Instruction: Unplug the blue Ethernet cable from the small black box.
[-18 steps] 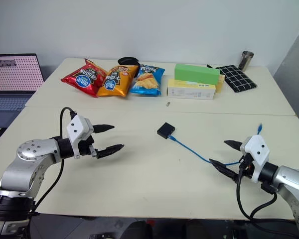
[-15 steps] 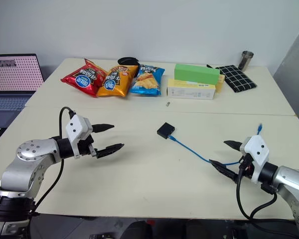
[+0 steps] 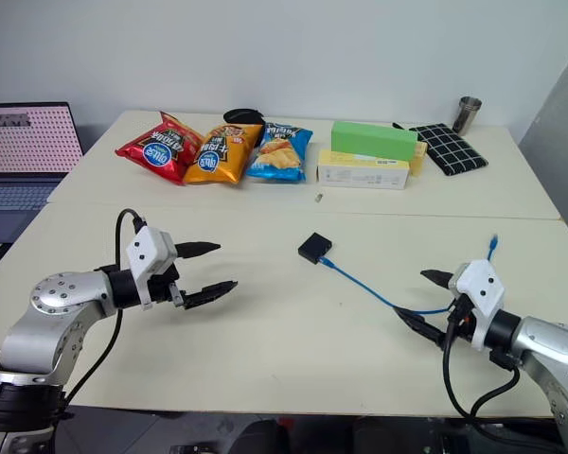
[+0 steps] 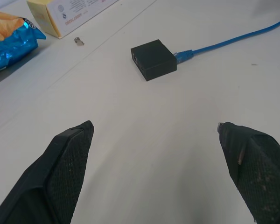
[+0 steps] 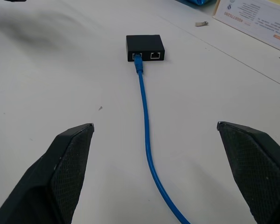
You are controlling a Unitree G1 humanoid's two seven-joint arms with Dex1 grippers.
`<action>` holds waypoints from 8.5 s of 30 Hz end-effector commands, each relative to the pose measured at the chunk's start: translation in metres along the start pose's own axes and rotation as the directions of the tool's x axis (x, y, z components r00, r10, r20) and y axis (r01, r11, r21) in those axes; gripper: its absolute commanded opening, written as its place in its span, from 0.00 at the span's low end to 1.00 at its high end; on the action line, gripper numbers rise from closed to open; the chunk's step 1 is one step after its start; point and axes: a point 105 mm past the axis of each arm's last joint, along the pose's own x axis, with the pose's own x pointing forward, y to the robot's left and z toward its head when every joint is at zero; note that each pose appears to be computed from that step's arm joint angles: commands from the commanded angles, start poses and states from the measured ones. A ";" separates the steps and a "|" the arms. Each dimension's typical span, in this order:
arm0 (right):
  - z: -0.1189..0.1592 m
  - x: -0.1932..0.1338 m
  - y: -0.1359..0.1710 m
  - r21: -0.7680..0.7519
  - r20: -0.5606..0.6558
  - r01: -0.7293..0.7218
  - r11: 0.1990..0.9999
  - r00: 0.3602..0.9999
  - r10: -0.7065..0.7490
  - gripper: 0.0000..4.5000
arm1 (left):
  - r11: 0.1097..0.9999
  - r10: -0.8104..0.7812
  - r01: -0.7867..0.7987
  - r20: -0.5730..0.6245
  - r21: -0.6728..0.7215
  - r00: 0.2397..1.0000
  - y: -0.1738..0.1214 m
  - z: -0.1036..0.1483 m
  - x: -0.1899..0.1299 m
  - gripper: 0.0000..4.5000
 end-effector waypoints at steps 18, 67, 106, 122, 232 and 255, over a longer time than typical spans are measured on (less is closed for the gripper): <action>0.006 0.129 0.020 -0.033 0.094 0.007 0.999 0.996 -0.004 1.00 | 0.982 -0.185 0.185 0.008 -0.029 0.983 -0.012 0.013 0.012 1.00; 0.068 0.131 0.027 -0.935 0.214 0.112 0.336 0.935 0.283 0.02 | 0.855 -0.331 0.396 0.235 -0.336 0.914 -0.018 0.040 0.043 1.00; 0.071 0.125 0.053 -0.947 0.252 0.135 0.293 0.876 0.412 0.10 | 0.821 -0.354 0.442 0.284 -0.362 0.891 -0.030 0.037 0.054 0.17; 0.084 0.081 0.045 -0.323 0.239 -0.288 0.902 0.897 0.372 0.71 | 0.808 -0.474 0.545 0.302 -0.225 0.827 -0.029 0.047 0.047 0.17; 0.081 0.098 0.014 -0.094 0.193 -0.217 0.972 0.954 0.232 0.78 | 0.857 0.505 -0.473 0.156 -0.206 0.849 0.068 -0.033 0.086 0.17; 0.036 0.038 -0.025 -0.013 0.048 -0.028 1.000 0.998 0.029 0.78 | 0.949 0.309 -0.313 -0.085 -0.042 0.947 0.020 -0.033 -0.009 0.81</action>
